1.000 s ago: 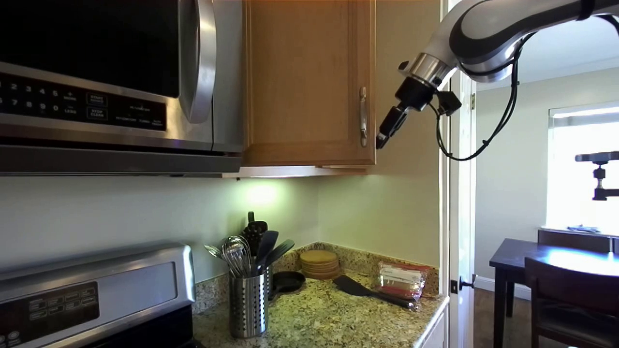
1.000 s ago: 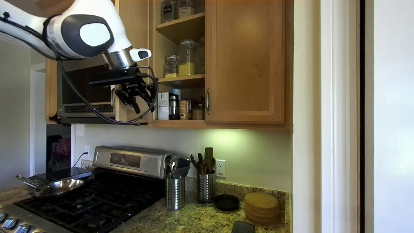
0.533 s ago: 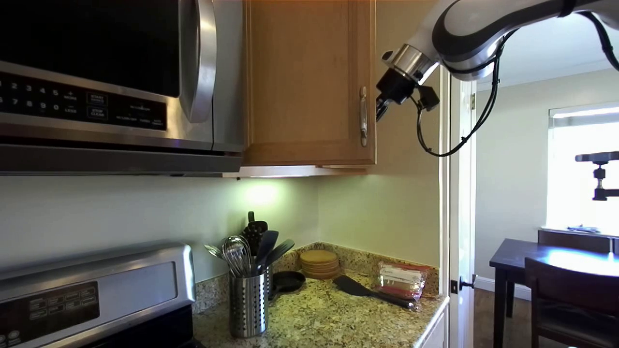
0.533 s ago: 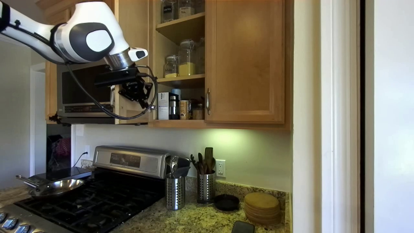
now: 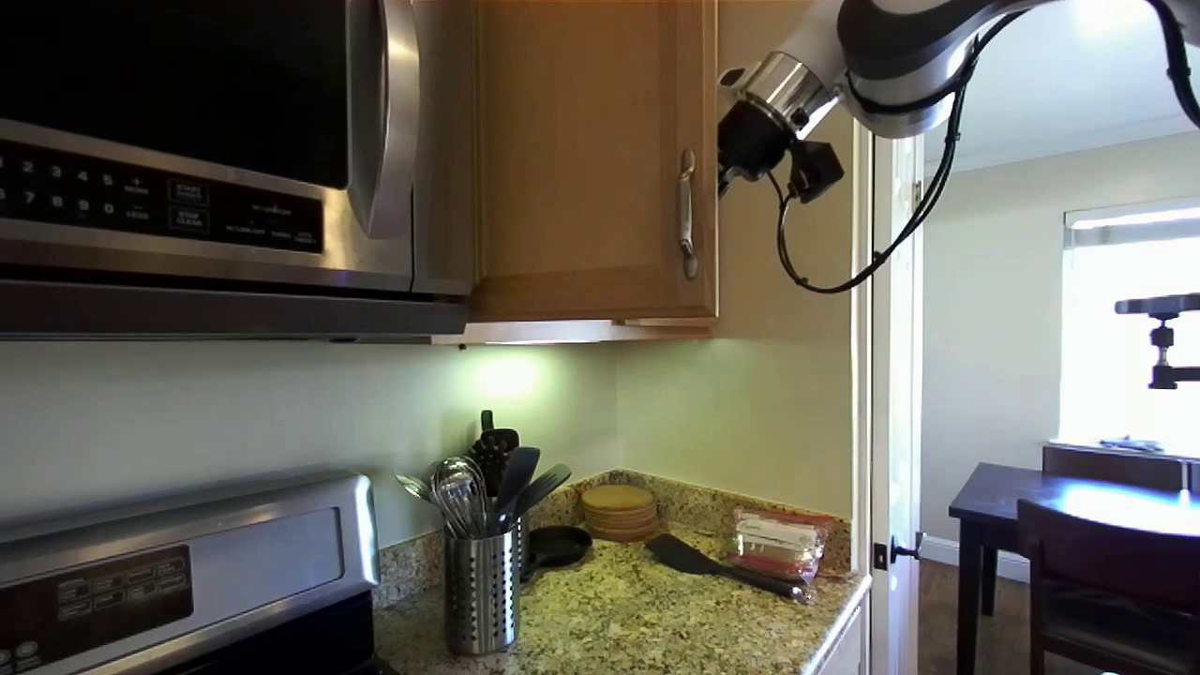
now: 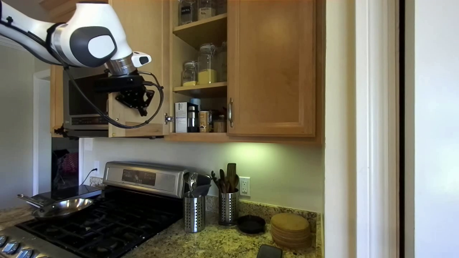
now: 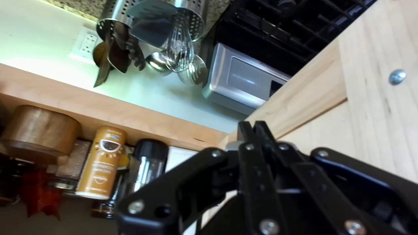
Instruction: Open the top left door of the cabinet, pick up the spice bottle and put it on the countertop.
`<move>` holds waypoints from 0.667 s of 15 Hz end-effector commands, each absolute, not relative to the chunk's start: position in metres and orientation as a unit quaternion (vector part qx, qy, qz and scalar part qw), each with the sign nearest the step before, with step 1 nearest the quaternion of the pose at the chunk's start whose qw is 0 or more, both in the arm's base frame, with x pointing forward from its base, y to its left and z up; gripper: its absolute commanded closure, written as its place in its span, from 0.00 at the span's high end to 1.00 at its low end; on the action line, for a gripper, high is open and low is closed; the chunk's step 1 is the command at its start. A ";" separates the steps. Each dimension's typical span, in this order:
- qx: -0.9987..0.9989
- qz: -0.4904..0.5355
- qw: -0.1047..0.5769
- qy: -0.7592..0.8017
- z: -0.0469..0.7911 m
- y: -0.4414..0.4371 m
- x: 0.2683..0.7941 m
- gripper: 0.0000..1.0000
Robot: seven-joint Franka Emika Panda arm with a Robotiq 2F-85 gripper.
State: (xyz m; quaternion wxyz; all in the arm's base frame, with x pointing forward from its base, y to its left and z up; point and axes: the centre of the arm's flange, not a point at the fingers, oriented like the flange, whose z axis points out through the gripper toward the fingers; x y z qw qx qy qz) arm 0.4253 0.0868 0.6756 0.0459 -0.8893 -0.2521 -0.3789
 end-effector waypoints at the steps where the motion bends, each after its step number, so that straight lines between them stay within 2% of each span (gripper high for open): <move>1: -0.875 -0.369 0.084 -0.303 0.678 0.105 0.417 0.07; 8: -0.866 -0.352 0.122 -0.334 0.670 0.110 0.421 0.07; 10: -0.871 -0.356 0.114 -0.320 0.666 0.106 0.425 0.07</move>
